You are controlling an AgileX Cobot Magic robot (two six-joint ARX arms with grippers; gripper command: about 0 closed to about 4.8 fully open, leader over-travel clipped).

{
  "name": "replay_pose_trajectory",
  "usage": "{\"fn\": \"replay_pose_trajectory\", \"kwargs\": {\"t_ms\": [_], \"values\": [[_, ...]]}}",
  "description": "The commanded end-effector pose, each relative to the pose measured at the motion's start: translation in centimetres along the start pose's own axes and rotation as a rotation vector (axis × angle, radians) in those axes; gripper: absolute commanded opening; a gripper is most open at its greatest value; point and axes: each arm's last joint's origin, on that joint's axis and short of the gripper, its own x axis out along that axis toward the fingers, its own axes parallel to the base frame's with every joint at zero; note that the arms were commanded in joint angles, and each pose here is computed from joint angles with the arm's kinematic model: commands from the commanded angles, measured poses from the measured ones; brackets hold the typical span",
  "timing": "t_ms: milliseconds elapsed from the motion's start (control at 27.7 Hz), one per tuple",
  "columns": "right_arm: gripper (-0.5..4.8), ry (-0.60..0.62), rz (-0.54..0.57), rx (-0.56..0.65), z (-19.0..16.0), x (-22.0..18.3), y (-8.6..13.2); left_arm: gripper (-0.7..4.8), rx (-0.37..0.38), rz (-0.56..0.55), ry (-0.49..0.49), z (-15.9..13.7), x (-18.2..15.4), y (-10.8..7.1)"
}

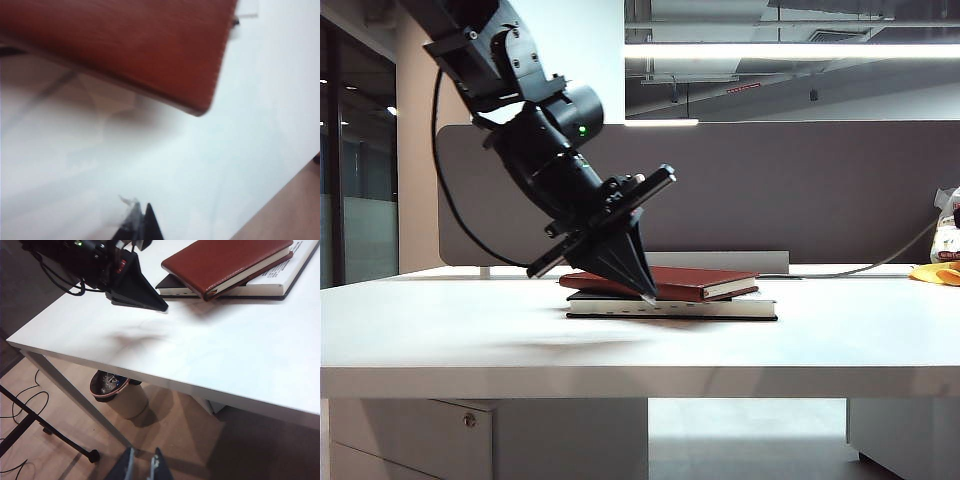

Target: Pick up the red book and place it on top of the black book.

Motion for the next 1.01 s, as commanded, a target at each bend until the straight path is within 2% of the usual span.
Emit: {"fn": "replay_pose_trajectory", "kwargs": {"t_ms": [36, 505, 793, 1009], "values": [[0.53, -0.002, 0.01, 0.001, 0.2, -0.1, 0.1, -0.06, 0.009, 0.007, 0.002, 0.5, 0.3, -0.2], [0.53, 0.004, 0.025, 0.0, 0.1, 0.0, 0.2, -0.06, 0.021, 0.007, 0.026, 2.0, 1.4, -0.9], [0.53, 0.004, 0.025, 0.0, 0.1, 0.0, 0.2, -0.06, 0.055, -0.002, 0.048, 2.5, 3.0, -2.1], [0.53, 0.005, 0.026, -0.001, 0.1, 0.0, 0.2, -0.06, 0.055, 0.003, 0.039, 2.8, 3.6, -1.9]]}}
